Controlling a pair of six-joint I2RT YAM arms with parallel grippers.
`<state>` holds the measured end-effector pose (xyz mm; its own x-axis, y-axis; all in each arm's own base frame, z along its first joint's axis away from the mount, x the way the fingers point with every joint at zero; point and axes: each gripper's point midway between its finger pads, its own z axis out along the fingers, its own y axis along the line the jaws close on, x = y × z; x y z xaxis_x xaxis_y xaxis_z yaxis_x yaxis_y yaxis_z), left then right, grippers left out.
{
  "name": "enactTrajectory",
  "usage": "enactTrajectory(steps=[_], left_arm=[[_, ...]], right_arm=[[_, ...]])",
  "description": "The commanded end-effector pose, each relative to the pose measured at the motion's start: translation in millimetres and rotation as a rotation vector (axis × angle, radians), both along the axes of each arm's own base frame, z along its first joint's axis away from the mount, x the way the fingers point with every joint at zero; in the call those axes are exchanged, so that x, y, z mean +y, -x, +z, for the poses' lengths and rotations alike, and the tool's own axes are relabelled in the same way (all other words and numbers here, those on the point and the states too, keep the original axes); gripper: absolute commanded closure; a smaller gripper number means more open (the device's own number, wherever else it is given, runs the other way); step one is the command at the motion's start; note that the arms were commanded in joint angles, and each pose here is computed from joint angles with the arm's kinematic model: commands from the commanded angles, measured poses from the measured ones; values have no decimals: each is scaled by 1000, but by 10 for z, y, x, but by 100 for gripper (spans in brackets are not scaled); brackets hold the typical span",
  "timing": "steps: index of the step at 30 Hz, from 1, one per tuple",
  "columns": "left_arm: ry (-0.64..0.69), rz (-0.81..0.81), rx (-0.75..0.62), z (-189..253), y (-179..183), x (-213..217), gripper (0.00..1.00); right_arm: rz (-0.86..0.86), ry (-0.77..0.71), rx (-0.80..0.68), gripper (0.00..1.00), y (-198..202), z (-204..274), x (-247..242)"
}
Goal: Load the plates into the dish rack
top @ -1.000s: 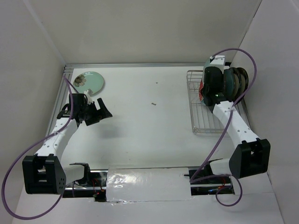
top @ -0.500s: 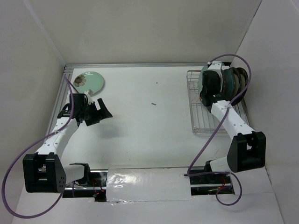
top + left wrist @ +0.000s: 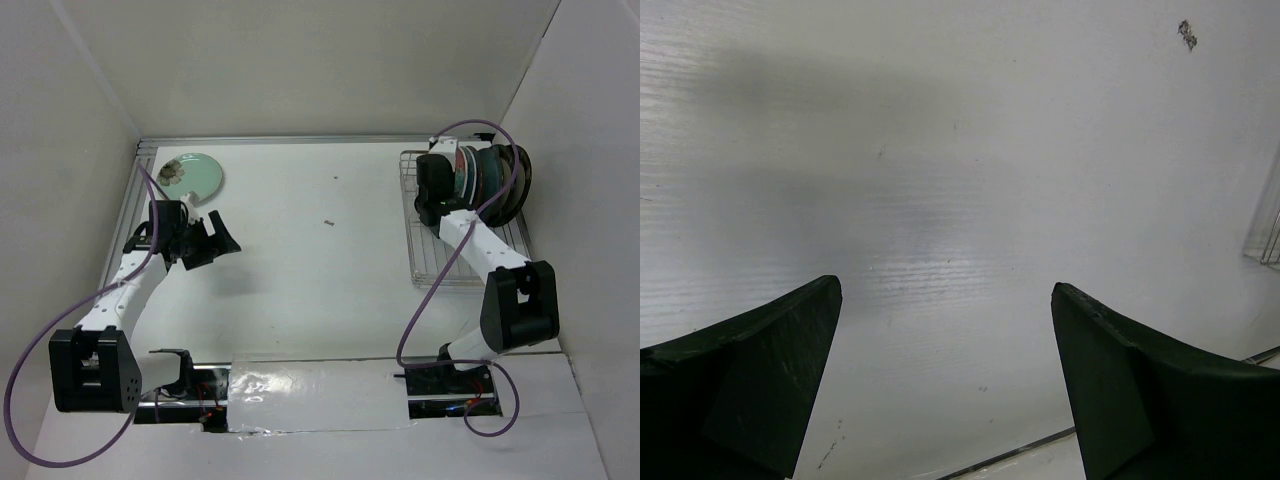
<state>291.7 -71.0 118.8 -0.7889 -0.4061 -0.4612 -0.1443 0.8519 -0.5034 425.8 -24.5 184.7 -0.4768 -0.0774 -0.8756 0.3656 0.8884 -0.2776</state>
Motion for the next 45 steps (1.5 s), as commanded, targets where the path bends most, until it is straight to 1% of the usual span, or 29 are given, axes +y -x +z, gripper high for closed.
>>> enactTrajectory(steps=[1,2,3,5,6,11,12,14,16,17,19,20,22,24,25,26,27,28,29,32,33,34,35,36,37,39,40,42,45], left_arm=[[21,-2,-40,120,-111,-37,1],[21,-2,-40,120,-111,-37,1],[21,-2,-31,95,-112,-37,1],[27,5,-17,67,-114,-40,1],[27,5,-17,66,-114,-40,1],[66,45,-25,158,-330,5,1],[74,55,-14,137,-391,3,1],[85,67,-29,208,-524,3,1],[109,94,-21,190,-649,-5,1],[118,111,-47,231,-745,28,1],[163,148,-54,260,-855,56,1],[182,177,-41,205,-904,138,1],[218,234,-62,216,-1032,264,1],[256,306,-38,57,-1023,476,1],[286,344,-56,37,-1088,557,1],[299,380,-65,14,-1097,651,1],[323,434,-49,-109,-1051,812,1],[357,467,-79,-105,-1111,890,1],[367,496,-100,-100,-1128,979,1],[423,587,-92,-296,-1171,1191,3],[431,597,-142,-254,-1264,1273,3],[444,605,-153,-266,-1312,1290,4],[471,628,-140,-347,-1355,1300,4],[471,635,-188,-308,-1444,1354,5],[476,649,-200,-333,-1486,1385,7],[491,688,-188,-458,-1567,1443,7],[476,702,-213,-427,-1662,1522,8],[469,729,-211,-486,-1765,1604,10],[494,758,-170,-674,-1959,1647,12]], right_arm=[[34,-63,-168,71,-196,416,245],[23,-59,-172,67,-197,464,228],[27,-50,-175,56,-208,505,226],[47,-35,-190,48,-207,676,301],[47,-38,-206,42,-205,775,300],[103,-42,-266,29,-211,1341,462],[125,-48,-268,29,-210,1396,533],[173,-89,-288,25,-196,1557,663],[211,-142,-286,23,-197,1549,791],[264,-178,-294,22,-208,1581,937],[300,-233,-285,20,-178,1526,1063],[339,-264,-274,19,-170,1477,1180],[376,-329,-275,18,-140,1404,1329],[420,-403,-261,18,-109,1290,1467],[447,-426,-251,18,-91,1244,1558],[478,-454,-230,18,-67,1176,1635],[492,-473,-228,18,-64,1144,1676],[510,-491,-216,18,-39,1073,1752],[516,-494,-205,18,-27,1028,1766],[539,-511,-192,18,2,944,1848],[553,-517,-181,18,16,892,1874],[550,-515,-169,18,27,833,1870],[562,-521,-185,18,37,892,1883],[559,-520,-171,18,50,827,1878],[558,-519,-167,18,54,782,1876],[564,-521,-154,18,71,731,1887],[566,-523,-164,18,59,754,1892],[562,-534,-166,18,49,731,1872],[564,-546,-144,18,31,646,1907]])
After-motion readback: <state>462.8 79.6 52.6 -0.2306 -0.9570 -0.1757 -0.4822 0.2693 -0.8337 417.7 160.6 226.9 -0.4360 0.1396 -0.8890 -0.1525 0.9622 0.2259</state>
